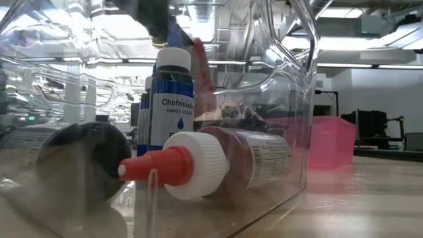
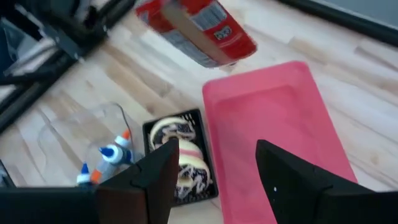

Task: Pick & Place Food Item
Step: Put the popcorn bag into the pink bin

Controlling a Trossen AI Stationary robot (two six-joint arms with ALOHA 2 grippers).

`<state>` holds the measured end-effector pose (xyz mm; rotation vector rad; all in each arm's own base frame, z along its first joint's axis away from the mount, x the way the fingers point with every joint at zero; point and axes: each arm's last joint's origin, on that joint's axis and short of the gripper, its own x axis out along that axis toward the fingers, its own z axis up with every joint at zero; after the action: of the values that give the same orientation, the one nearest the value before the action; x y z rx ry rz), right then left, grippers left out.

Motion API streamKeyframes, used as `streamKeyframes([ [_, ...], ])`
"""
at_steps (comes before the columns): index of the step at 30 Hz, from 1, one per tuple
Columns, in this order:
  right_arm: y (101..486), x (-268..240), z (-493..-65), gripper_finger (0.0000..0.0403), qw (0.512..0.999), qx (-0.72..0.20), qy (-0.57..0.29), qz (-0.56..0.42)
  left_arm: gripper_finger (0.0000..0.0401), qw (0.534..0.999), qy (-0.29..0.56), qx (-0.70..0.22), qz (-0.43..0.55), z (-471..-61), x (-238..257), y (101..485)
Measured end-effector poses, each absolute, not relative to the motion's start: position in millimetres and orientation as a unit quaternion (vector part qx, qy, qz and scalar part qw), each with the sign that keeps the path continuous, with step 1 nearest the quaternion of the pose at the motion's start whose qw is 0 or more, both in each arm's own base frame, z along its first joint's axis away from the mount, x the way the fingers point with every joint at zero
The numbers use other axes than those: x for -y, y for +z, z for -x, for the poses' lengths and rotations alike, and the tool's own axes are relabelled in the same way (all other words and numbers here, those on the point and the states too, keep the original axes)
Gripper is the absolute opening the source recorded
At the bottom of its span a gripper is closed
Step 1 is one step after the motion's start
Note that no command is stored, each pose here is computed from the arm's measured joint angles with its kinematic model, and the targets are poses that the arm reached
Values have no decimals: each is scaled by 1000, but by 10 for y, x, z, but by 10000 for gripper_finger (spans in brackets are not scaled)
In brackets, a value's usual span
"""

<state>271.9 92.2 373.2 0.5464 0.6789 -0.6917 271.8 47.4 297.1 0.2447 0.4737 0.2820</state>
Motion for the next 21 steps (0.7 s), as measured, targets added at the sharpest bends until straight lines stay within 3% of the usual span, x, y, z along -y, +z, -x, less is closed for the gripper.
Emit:
streamKeyframes([
  [6,3817,-949,-2605,205,853,-279,-348,-271,0,967,121,-178,-133,-2848,-251,3354],
  [9,3847,-975,-2568,205,856,-262,-351,-274,0,970,87,-184,-133,-2999,-172,3351],
  [21,3837,-1151,-2420,205,854,-229,-369,-288,0,954,74,-261,-127,-3523,-176,2864],
])
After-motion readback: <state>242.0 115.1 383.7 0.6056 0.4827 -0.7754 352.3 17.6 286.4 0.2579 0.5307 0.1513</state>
